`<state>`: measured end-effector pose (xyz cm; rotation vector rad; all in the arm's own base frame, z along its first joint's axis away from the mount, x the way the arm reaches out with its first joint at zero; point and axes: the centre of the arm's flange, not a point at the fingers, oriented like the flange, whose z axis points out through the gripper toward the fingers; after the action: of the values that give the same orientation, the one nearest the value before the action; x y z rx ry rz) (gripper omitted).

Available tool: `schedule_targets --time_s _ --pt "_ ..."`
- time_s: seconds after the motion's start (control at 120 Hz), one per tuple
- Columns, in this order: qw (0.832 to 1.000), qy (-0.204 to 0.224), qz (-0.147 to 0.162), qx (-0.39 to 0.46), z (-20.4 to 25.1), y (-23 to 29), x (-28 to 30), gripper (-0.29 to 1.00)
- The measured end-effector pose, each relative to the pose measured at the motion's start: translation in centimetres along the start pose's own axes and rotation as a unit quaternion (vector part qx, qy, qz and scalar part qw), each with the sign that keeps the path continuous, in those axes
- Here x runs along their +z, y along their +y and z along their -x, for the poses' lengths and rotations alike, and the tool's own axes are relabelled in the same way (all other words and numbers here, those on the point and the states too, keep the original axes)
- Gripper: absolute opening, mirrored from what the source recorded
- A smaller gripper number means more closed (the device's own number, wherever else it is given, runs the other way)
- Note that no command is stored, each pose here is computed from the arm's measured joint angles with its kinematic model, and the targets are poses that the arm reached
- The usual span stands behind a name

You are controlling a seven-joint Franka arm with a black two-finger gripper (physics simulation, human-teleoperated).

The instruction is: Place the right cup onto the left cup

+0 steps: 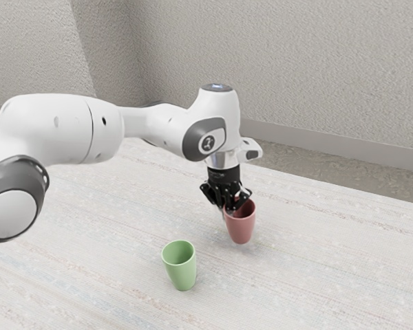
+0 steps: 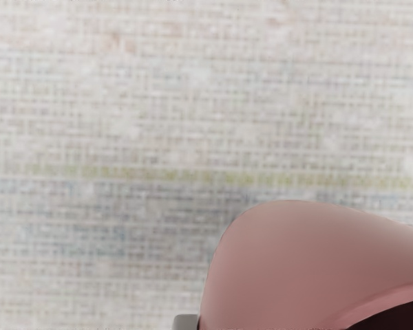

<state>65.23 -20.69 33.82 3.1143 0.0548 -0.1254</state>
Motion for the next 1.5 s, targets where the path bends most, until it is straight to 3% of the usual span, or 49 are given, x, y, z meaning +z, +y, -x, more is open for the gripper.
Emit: schedule_targets --time_s 0.625,1.125,1.5 --pt "1.0 0.021 0.001 -0.021 8.9 -5.4 -10.1 -0.08" --pt "1.0 0.015 0.006 -0.026 16.0 -7.2 -10.8 -0.08" --pt "0.999 0.011 0.002 -0.036 16.8 -7.3 -8.0 -0.08"
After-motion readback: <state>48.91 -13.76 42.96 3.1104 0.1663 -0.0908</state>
